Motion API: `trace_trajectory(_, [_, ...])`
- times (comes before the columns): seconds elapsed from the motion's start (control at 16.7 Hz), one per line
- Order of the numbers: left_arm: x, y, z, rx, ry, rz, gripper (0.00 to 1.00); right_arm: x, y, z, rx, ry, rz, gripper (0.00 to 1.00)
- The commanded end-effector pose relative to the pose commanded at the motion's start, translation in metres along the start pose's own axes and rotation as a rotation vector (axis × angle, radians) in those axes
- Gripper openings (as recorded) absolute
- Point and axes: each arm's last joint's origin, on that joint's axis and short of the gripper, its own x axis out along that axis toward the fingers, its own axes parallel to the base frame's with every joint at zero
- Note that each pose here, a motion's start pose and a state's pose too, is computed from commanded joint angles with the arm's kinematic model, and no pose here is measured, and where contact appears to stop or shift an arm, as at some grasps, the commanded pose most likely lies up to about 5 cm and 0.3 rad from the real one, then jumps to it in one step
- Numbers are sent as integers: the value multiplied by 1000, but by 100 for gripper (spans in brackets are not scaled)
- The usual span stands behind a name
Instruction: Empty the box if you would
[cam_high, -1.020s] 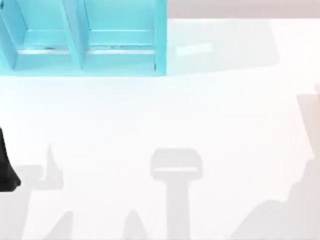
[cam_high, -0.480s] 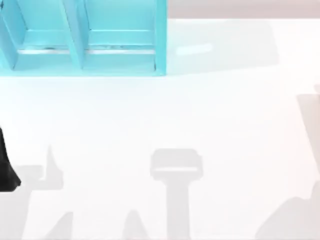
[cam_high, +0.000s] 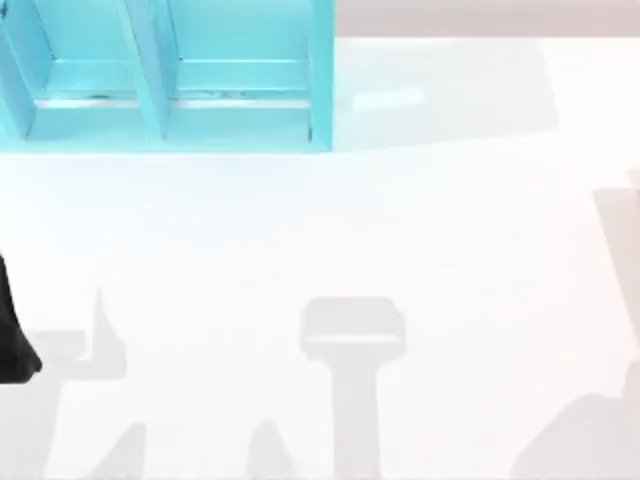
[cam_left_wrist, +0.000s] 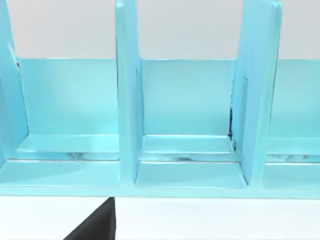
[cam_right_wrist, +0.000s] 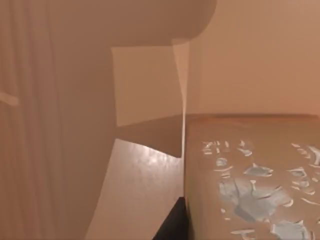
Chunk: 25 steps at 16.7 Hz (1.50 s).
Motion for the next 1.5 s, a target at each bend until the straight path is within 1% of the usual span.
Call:
trace_trajectory(0.3, [0,0,0,0,0,0,100,0,0,0,0,0,0,2])
trace_trajectory(0.36, [0,0,0,0,0,0,100,0,0,0,0,0,0,0])
trace_trajectory(0.78, [0,0,0,0,0,0,100,0,0,0,0,0,0,0])
trace_trajectory(0.96, [0,0,0,0,0,0,100,-6,-1,1,1,-8,-6,0])
trace_trajectory(1.14, [0,0,0,0,0,0,100,-30,-4,7,0,-13,-10,0])
trace_trajectory(1.5, [0,0,0,0,0,0,100,-104,-1,4,-1,22,12,0])
